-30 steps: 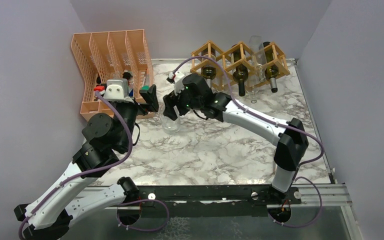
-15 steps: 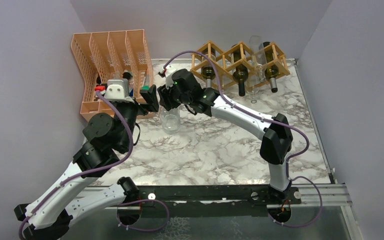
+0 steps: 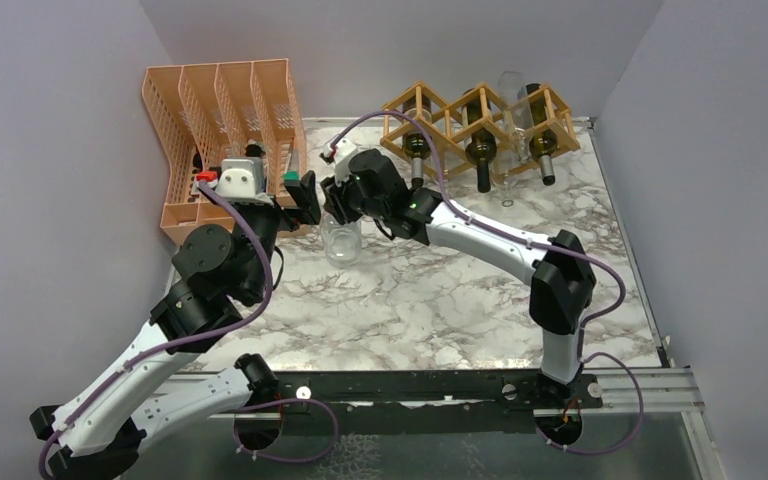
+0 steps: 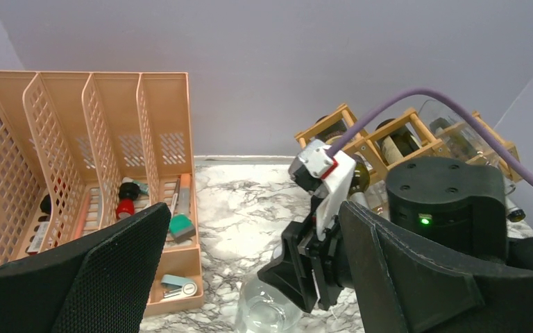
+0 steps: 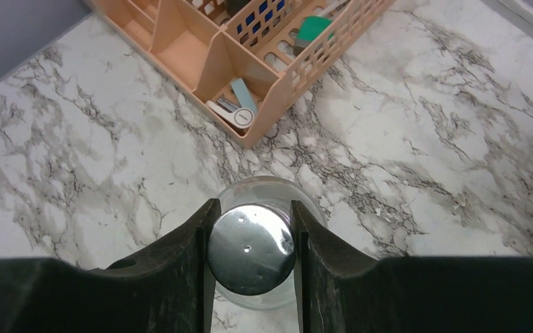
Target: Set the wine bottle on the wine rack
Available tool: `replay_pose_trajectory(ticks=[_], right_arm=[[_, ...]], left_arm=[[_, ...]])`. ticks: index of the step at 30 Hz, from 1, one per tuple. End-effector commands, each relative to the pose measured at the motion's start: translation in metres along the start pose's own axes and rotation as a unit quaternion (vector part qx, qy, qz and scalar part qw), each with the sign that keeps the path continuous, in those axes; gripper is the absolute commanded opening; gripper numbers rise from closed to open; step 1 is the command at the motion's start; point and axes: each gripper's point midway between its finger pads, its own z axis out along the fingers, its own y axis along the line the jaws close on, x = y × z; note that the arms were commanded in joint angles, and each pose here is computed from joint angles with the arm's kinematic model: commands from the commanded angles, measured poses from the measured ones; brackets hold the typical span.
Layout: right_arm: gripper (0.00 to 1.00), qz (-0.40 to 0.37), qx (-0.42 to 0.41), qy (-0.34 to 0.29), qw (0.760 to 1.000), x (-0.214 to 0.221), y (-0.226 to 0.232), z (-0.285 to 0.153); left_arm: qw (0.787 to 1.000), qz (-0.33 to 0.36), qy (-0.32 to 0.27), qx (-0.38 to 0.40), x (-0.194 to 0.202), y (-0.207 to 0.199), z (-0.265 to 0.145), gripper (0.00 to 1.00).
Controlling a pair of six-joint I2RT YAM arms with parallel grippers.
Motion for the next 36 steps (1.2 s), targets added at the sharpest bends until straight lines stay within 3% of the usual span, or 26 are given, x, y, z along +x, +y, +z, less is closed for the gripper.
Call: replay_pose_trajectory(ticks=[1, 6, 15, 21, 30, 36], right_arm=[[0.11, -0.009, 0.034, 0.008, 0.999, 0.026, -0.014, -0.015], [0.01, 0.005, 0.052, 0.008, 0.999, 0.067, -0.023, -0.038], [0.01, 0.07, 0.034, 0.011, 0.997, 0.116, -0.018, -0.102], [0.01, 0.099, 0.03, 0.058, 0.993, 0.147, -0.014, -0.131], [0.01, 0.098, 0.017, 0.1, 0.99, 0.189, -0.011, -0.15], [0.01, 0.09, 0.016, 0.148, 0.985, 0.228, -0.01, -0.147]], left_arm=[[1.0, -0.002, 0.006, -0.011, 0.004, 0.003, 0.0, 0.99], [1.0, -0.002, 0.015, -0.007, 0.012, -0.001, 0.002, 0.99], [0.997, 0.022, 0.07, -0.031, 0.058, -0.013, 0.021, 0.99], [0.989, 0.021, 0.142, -0.036, 0.119, -0.032, 0.039, 0.99], [0.961, -0.022, 0.276, 0.015, 0.213, -0.042, 0.058, 0.99], [0.925, -0.042, 0.375, 0.05, 0.276, -0.049, 0.06, 0.99]])
